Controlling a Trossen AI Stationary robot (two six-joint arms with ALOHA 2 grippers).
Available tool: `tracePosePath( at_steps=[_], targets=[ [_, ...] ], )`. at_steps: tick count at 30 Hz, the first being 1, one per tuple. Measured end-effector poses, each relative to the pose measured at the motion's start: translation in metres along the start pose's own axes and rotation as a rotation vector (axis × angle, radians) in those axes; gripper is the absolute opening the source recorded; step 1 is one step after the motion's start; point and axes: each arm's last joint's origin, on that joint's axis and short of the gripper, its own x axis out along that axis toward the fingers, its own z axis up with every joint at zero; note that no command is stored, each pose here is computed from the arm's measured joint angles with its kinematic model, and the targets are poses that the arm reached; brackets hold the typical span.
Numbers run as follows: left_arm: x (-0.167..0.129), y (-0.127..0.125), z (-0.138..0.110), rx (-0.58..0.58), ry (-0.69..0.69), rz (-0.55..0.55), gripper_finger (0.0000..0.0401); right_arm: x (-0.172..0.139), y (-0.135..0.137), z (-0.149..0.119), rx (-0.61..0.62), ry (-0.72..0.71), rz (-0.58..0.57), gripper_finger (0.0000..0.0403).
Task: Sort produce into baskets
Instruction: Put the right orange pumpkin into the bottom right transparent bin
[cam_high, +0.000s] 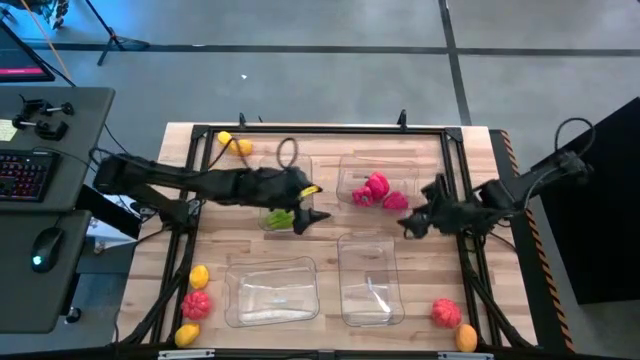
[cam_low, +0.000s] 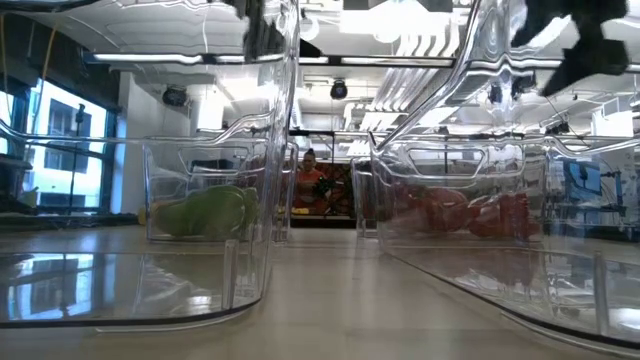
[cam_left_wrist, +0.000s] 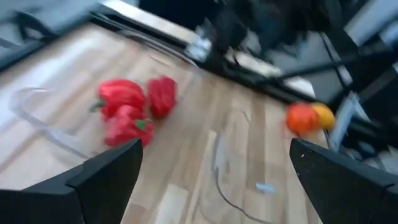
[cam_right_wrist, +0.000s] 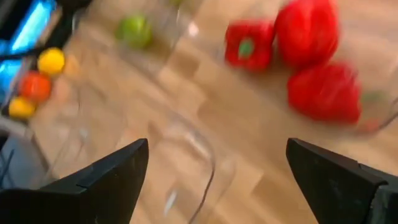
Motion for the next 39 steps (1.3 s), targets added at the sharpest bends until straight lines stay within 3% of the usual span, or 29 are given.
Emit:
tracePosePath(
  at_steps=[6, 13, 16, 20, 27, 31, 39],
  targets=[
    [-0.026, -0.005, 0.005, -0.037, -0.082, 0.055, 0.0394, 0.004, 0.016, -0.041, -0.013, 0.277, 0.020, 0.0369],
    [-0.039, -0.001, 0.015, -0.010, -0.138, 0.082, 0.0394, 0.009, 0.024, -0.099, 0.014, 0.624, -0.148, 0.0369],
    [-0.039, 0.001, 0.016, 0.007, -0.142, 0.095, 0.0394, 0.011, 0.030, -0.119, 0.076, 0.676, -0.180, 0.0369],
    [-0.038, 0.005, 0.017, 0.017, -0.146, 0.109, 0.0394, 0.015, 0.033, -0.137, 0.032, 0.721, -0.194, 0.0369],
    [-0.038, 0.010, 0.020, 0.009, -0.153, 0.129, 0.0394, 0.028, 0.032, -0.154, 0.091, 0.803, -0.353, 0.0369],
    [-0.038, 0.010, 0.020, 0.009, -0.152, 0.128, 0.0394, 0.039, 0.036, -0.168, 0.057, 0.902, -0.374, 0.0369],
    [-0.038, 0.010, 0.020, 0.009, -0.152, 0.128, 0.0394, 0.063, 0.032, -0.190, 0.035, 0.938, -0.506, 0.0369]
  ],
)
